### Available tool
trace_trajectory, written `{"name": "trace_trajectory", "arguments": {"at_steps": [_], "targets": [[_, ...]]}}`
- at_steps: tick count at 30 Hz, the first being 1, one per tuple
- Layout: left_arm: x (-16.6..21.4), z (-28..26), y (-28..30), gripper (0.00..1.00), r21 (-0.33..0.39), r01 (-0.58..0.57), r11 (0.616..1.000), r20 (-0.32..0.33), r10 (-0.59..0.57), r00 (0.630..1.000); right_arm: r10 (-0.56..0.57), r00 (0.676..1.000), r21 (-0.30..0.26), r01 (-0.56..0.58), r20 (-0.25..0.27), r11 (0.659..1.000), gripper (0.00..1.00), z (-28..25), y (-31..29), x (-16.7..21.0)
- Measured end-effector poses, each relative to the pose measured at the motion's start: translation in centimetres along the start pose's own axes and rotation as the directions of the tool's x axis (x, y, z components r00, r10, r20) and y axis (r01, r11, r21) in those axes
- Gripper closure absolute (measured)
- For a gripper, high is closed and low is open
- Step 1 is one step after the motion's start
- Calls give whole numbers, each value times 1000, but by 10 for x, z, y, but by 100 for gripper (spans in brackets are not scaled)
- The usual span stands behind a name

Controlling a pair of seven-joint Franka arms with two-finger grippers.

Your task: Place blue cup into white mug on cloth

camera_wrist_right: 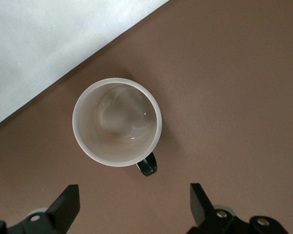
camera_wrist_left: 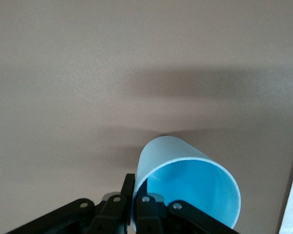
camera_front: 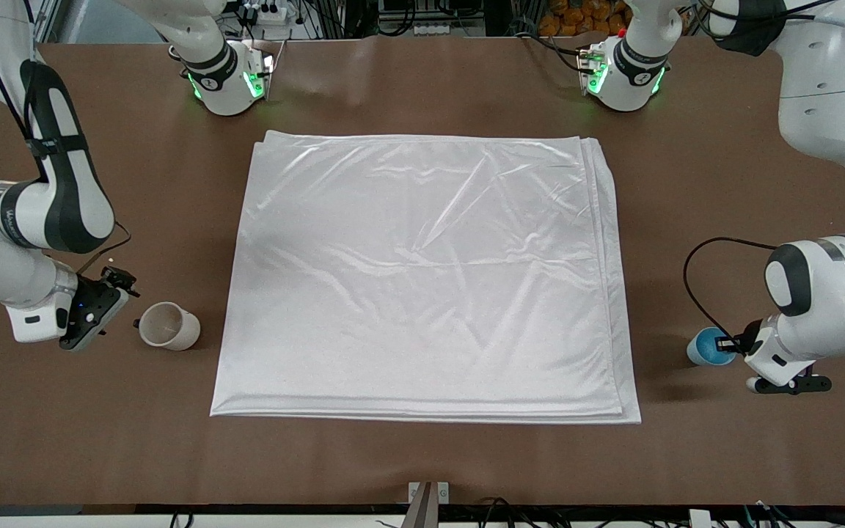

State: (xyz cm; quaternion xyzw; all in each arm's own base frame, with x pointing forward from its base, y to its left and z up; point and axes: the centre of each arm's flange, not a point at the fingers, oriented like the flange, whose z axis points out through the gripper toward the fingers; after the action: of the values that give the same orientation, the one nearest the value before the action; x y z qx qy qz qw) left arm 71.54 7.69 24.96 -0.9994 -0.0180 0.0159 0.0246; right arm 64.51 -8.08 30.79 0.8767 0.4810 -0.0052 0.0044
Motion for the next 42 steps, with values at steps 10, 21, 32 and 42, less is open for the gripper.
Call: {"name": "trace_trajectory", "arguments": {"at_steps": [10,21,32,42], "targets": [[3,-21,-5,95,2,7,1000,-32,-7,999,-191,982,-4,191,-4,982,0,23,5,-3],[3,-39,-12,95,3,15,1000,-57,-14,998,-306,952,-3,306,-5,952,0,44,9,-7],[3,-39,-13,95,3,16,1000,-57,-16,998,-408,913,-11,408,-8,913,0,64,11,-7],[3,-46,-11,95,3,13,1000,-65,-13,998,-447,895,-3,447,-8,895,0,71,11,-8]]}}
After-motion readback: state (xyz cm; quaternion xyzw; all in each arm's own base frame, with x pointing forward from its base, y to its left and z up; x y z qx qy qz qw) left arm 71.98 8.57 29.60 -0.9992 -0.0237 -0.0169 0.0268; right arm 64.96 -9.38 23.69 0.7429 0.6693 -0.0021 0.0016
